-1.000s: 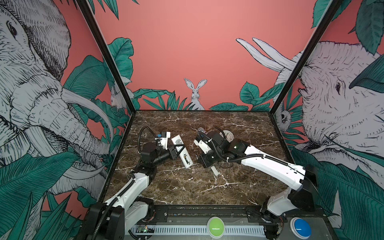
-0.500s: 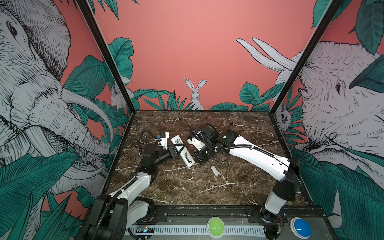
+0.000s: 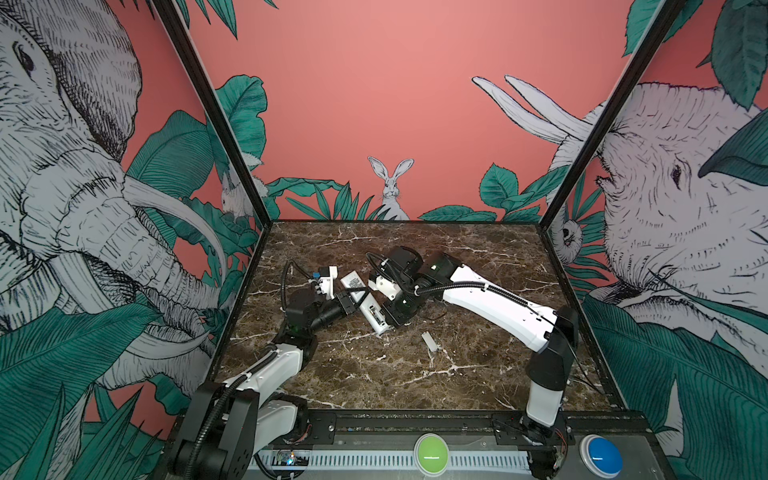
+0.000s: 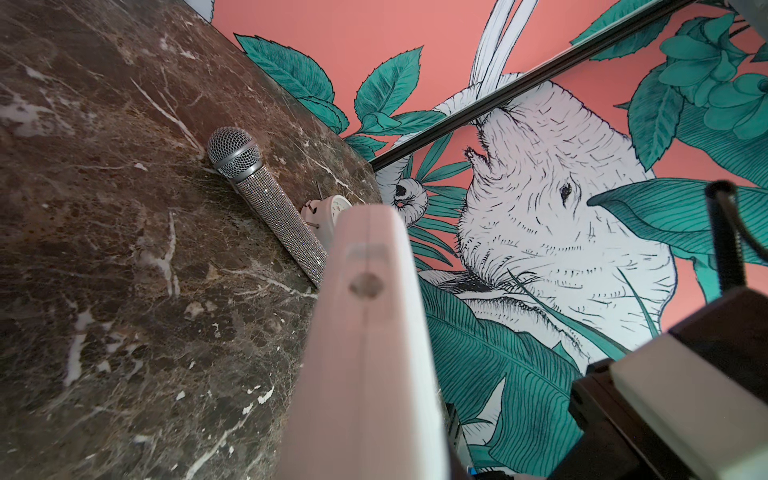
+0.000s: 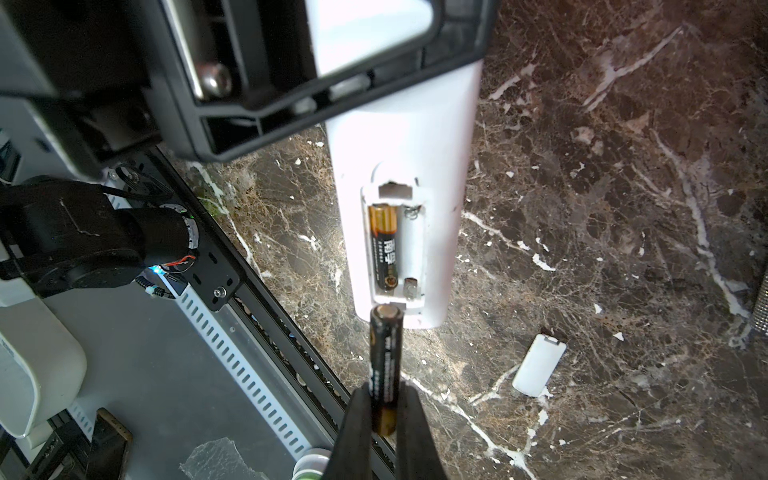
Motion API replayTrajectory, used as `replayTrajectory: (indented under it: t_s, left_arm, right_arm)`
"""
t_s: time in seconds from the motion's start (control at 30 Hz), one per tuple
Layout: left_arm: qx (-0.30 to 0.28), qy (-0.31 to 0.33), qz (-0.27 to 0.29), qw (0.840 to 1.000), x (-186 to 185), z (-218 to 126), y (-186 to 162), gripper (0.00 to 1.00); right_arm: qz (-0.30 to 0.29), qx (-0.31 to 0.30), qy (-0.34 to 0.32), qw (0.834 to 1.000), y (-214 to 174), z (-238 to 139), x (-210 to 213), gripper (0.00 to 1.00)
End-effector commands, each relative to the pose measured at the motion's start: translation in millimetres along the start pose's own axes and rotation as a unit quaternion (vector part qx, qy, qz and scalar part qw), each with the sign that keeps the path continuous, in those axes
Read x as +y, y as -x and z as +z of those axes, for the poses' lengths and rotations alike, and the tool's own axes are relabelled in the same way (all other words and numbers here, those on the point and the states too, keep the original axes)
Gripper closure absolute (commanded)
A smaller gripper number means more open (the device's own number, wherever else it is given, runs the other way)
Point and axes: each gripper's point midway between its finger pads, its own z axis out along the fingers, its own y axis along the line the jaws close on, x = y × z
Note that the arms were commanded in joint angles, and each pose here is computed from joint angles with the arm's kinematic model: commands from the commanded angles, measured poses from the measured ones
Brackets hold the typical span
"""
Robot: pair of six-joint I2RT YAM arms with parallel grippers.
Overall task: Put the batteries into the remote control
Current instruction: 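Carry the battery to the compartment with the right gripper while the left brings the remote, then lower the AA battery into the open compartment beside the seated battery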
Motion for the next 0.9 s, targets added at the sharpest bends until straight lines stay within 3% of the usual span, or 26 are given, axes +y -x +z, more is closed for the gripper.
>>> replayTrajectory:
  t_s: [0.0, 0.87]
  left_arm:
    - [-0.014, -0.014, -0.003, 1.0, -7.7, -1.8, 3.9, 1.0]
    - [-0.03, -0.007, -0.022, 0.999, -2.6, -8.0, 1.4, 1.0]
  right_arm:
    - [-0.006, 0.012, -0.007, 1.0, -1.9, 1.0, -0.9, 1.0]
    - [0.001, 0.046, -0.024, 0.999, 3.6, 21.3, -8.0, 1.0]
